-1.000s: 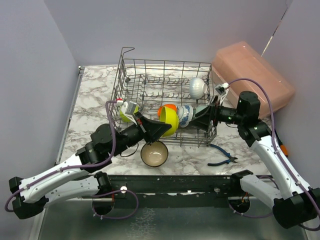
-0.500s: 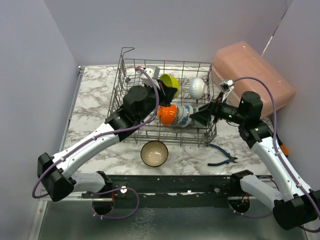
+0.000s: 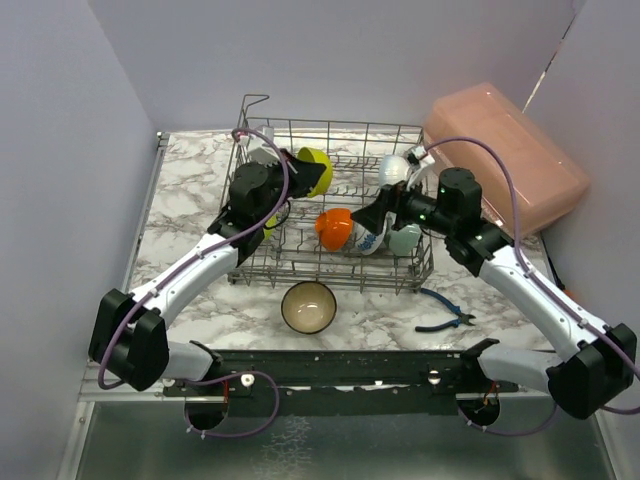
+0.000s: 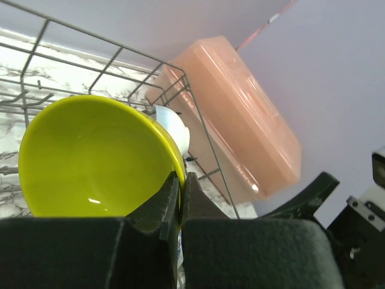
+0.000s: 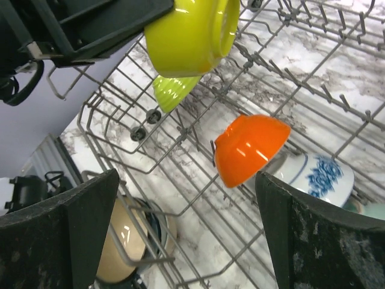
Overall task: Load the bowls into the dish rack
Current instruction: Pick up the bowl from the center of the board.
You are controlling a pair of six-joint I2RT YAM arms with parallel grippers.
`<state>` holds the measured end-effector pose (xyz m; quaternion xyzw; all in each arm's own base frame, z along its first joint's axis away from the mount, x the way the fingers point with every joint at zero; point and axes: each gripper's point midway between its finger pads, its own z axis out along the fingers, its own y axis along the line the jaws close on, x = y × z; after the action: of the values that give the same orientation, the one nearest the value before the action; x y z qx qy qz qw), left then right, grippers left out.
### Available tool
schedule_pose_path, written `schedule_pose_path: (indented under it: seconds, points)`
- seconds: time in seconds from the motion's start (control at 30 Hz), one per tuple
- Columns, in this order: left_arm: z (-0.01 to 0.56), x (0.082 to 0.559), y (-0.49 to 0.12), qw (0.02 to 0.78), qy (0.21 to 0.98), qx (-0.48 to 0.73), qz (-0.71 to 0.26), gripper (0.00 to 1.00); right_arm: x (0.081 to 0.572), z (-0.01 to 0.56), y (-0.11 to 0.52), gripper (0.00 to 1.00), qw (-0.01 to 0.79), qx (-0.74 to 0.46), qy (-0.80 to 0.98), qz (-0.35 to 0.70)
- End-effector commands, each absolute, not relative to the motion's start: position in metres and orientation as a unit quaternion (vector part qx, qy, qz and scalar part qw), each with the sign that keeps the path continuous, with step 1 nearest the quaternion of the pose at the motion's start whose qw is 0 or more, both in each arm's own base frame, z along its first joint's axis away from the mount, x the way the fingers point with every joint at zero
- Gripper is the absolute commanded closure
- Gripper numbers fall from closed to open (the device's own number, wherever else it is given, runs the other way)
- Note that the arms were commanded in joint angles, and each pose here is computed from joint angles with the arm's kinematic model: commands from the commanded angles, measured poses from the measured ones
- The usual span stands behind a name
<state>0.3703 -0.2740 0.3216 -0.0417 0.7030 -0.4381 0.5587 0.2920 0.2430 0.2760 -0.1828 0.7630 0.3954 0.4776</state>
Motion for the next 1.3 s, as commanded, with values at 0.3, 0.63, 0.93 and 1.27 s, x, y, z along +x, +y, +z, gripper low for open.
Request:
schedule_pose_path:
  seconds: [0.3,0.63,0.93,1.27]
  points:
    - [0.345,0.358,-0.259,0.543,0.643,-0.086,-0.534,1.0,0.344,0.303,0.303,0.0,0.576,-0.197,0.715,0.344]
    - [0.342,0.356,-0.263,0.539,0.642,-0.072,-0.54,1.0,0.367,0.295,0.343,0.0,0.568,-0.22,0.714,0.344]
    - [0.338,0.356,-0.265,0.535,0.645,-0.067,-0.541,1.0,0.376,0.288,0.358,0.13,0.575,-0.231,0.717,0.32]
    - [0.33,0.358,-0.269,0.518,0.649,-0.067,-0.553,1.0,0.378,0.292,0.35,0.91,0.596,-0.232,0.71,0.295]
